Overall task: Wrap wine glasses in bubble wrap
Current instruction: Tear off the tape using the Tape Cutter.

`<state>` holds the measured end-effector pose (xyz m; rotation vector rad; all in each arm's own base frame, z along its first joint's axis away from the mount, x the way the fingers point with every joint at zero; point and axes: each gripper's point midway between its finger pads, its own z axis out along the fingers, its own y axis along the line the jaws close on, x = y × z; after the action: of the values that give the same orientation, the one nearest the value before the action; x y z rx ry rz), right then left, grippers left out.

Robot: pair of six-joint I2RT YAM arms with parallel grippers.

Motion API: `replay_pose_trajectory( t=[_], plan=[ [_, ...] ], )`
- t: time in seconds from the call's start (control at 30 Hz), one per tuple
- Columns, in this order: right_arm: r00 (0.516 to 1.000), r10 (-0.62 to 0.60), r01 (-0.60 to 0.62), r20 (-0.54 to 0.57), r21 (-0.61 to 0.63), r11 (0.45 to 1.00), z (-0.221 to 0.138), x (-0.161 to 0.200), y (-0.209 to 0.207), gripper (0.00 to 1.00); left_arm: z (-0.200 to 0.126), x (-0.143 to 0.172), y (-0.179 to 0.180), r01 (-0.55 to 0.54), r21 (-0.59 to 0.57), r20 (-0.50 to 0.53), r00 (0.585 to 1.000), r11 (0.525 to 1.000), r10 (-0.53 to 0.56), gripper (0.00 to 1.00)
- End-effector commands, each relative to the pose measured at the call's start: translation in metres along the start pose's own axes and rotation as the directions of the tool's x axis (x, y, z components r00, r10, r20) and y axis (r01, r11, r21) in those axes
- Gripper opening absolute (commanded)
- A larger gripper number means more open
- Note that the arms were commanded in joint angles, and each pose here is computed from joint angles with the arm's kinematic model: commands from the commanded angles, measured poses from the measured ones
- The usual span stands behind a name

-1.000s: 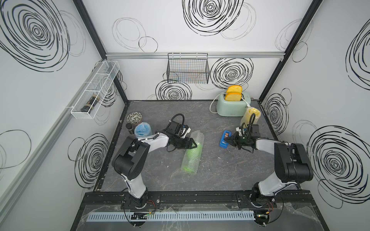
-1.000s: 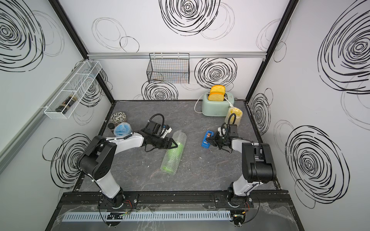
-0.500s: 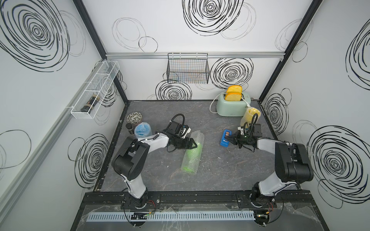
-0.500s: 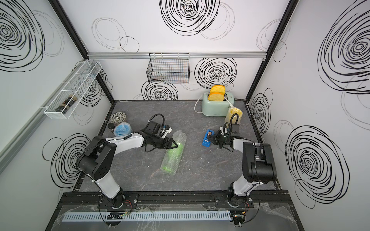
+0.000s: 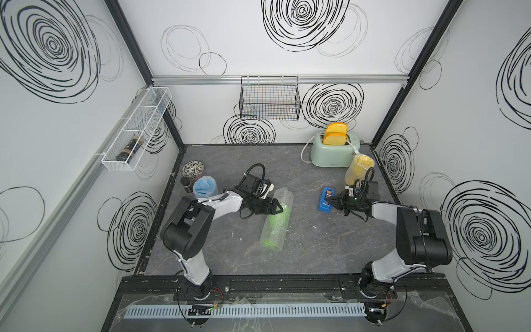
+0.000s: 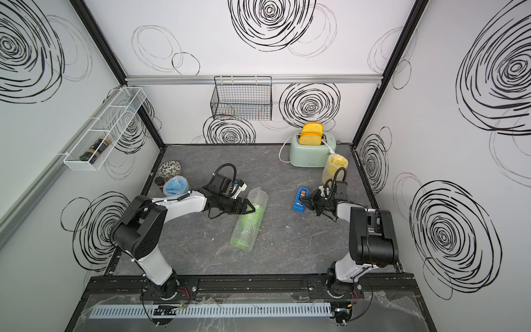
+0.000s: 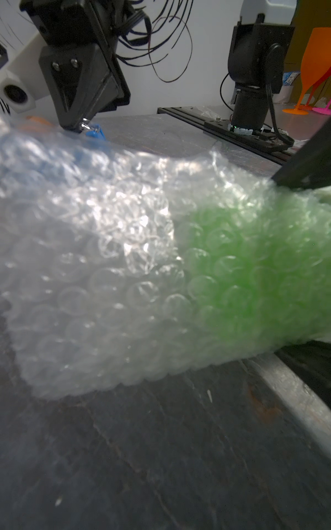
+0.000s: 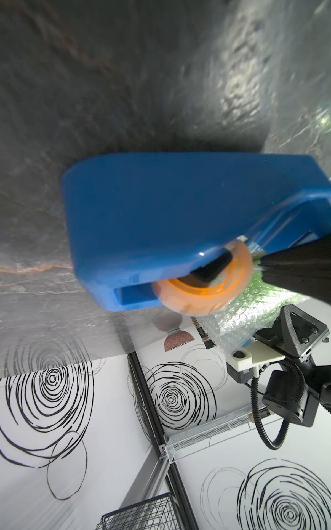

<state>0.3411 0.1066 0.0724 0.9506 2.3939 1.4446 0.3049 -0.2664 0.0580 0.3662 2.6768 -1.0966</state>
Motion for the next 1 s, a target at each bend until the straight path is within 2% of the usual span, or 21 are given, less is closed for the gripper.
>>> replay_pose_trajectory(
  t=[0.0, 0.07, 0.1, 0.2, 0.33, 0.53, 0.6, 0.67, 0.73, 0.8, 0.9, 0.97],
  plan=[
    [0.999, -0.039, 0.039, 0.007, -0.082, 0.996, -0.003, -0.002, 0.029, 0.0, 0.011, 0.036, 0.033, 0.043, -0.141, -0.094, 0.994, 0.989, -0.057, 0.78],
    [1.0, 0.003, -0.005, -0.028, -0.081, 0.997, -0.003, -0.002, 0.026, 0.0, 0.009, 0.035, 0.031, 0.042, -0.136, -0.092, 0.994, 0.99, -0.055, 0.78],
    [0.999, -0.009, 0.006, -0.032, -0.118, 0.993, -0.004, 0.002, 0.036, 0.0, 0.009, 0.035, 0.03, 0.041, -0.133, -0.091, 0.994, 0.99, -0.053, 0.79],
    [0.999, -0.031, 0.032, 0.01, -0.134, 0.99, -0.009, 0.002, 0.049, 0.0, 0.011, 0.036, 0.033, 0.045, -0.137, -0.091, 0.994, 0.99, -0.058, 0.78],
    [0.999, 0.022, -0.024, -0.026, -0.075, 0.997, 0.001, -0.004, 0.02, 0.0, 0.011, 0.035, 0.029, 0.041, -0.13, -0.096, 0.994, 0.991, -0.053, 0.78],
    [0.999, 0.051, -0.051, 0.0, -0.12, 0.992, -0.003, -0.003, 0.026, 0.0, 0.009, 0.035, 0.028, 0.033, -0.131, -0.089, 0.995, 0.991, -0.045, 0.79],
    [0.996, 0.085, -0.087, -0.034, -0.074, 0.993, 0.004, -0.006, 0.009, 0.0, 0.011, 0.038, 0.031, 0.041, -0.137, -0.094, 0.994, 0.99, -0.054, 0.78],
    [0.993, 0.101, -0.108, -0.065, -0.112, 0.988, 0.003, -0.001, 0.016, 0.0, 0.011, 0.035, 0.03, 0.04, -0.137, -0.094, 0.994, 0.99, -0.054, 0.78],
    [0.995, 0.093, -0.095, -0.02, -0.15, 0.984, -0.005, 0.0, 0.027, 0.0, 0.011, 0.034, 0.028, 0.035, -0.131, -0.092, 0.995, 0.991, -0.048, 0.78],
    [0.996, 0.084, -0.084, -0.002, -0.128, 0.988, -0.006, -0.005, 0.024, 0.0, 0.012, 0.037, 0.028, 0.04, -0.134, -0.1, 0.994, 0.99, -0.053, 0.78],
    [0.992, 0.114, -0.121, -0.056, -0.127, 0.985, 0.002, -0.005, 0.014, 0.0, 0.013, 0.039, 0.024, 0.031, -0.13, -0.111, 0.993, 0.991, -0.046, 0.78],
    [0.991, 0.121, -0.127, -0.052, -0.129, 0.984, 0.003, -0.005, 0.012, 0.0, 0.011, 0.038, 0.023, 0.031, -0.124, -0.1, 0.994, 0.992, -0.044, 0.78]
  ],
)
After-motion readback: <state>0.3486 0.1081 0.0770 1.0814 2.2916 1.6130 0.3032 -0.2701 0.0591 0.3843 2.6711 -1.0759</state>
